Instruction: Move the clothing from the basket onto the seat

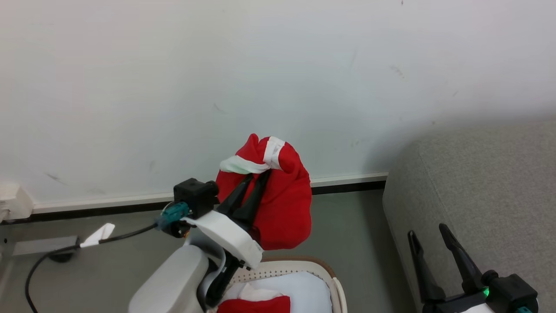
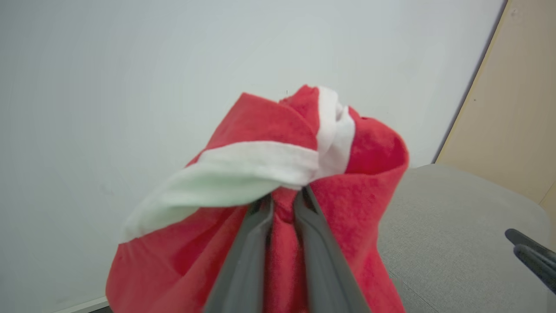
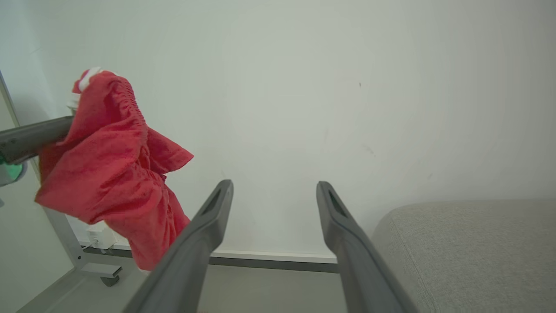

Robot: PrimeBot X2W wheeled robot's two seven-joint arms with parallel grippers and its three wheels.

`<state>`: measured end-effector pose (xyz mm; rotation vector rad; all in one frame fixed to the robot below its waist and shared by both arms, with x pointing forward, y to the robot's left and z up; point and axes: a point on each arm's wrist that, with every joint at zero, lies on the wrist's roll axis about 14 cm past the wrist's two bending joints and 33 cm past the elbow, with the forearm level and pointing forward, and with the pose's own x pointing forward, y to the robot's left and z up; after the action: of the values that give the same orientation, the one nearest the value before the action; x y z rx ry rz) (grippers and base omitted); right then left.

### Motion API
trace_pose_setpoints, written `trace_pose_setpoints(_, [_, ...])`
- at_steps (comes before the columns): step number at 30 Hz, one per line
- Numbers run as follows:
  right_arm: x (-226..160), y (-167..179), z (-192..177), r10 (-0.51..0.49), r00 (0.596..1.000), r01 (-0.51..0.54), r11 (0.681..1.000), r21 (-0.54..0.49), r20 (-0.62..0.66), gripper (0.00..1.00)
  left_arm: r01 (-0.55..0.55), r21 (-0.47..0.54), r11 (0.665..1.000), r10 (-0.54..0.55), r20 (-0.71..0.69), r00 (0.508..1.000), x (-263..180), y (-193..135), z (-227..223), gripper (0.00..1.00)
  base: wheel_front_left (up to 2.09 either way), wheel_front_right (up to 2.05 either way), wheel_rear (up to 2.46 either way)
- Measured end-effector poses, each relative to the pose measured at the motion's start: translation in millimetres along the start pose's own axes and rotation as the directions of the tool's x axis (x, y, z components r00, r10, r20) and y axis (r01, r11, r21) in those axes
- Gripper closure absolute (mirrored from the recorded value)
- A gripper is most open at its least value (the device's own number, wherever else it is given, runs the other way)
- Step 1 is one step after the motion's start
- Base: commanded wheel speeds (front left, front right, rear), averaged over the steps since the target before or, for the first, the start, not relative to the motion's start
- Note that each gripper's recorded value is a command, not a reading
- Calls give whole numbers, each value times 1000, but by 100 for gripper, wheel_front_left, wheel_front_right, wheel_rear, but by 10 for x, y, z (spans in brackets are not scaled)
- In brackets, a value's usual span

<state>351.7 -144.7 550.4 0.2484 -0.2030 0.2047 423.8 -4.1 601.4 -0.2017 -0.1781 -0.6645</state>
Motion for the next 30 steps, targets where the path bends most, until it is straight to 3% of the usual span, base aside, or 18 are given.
trace_pose_setpoints(12, [15,230,-137,78,996,-77,997,7,-43,0,3,0,1000,-3,23,1000,-65,-60,94,100,0,0,0])
trace_pose_setpoints(17, [15,453,-207,161,985,-161,987,3,-68,0,0,5,1000,0,21,1000,-87,-48,108,100,0,0,0])
trace_pose_setpoints(24, [15,933,-444,347,925,-353,935,-13,-154,0,9,10,1000,-10,15,1000,-109,-87,123,100,0,0,0])
trace_pose_setpoints(30, [93,1220,-630,450,866,-467,884,-29,-217,0,28,6,1000,-28,0,1000,-156,-185,93,100,0,0,0])
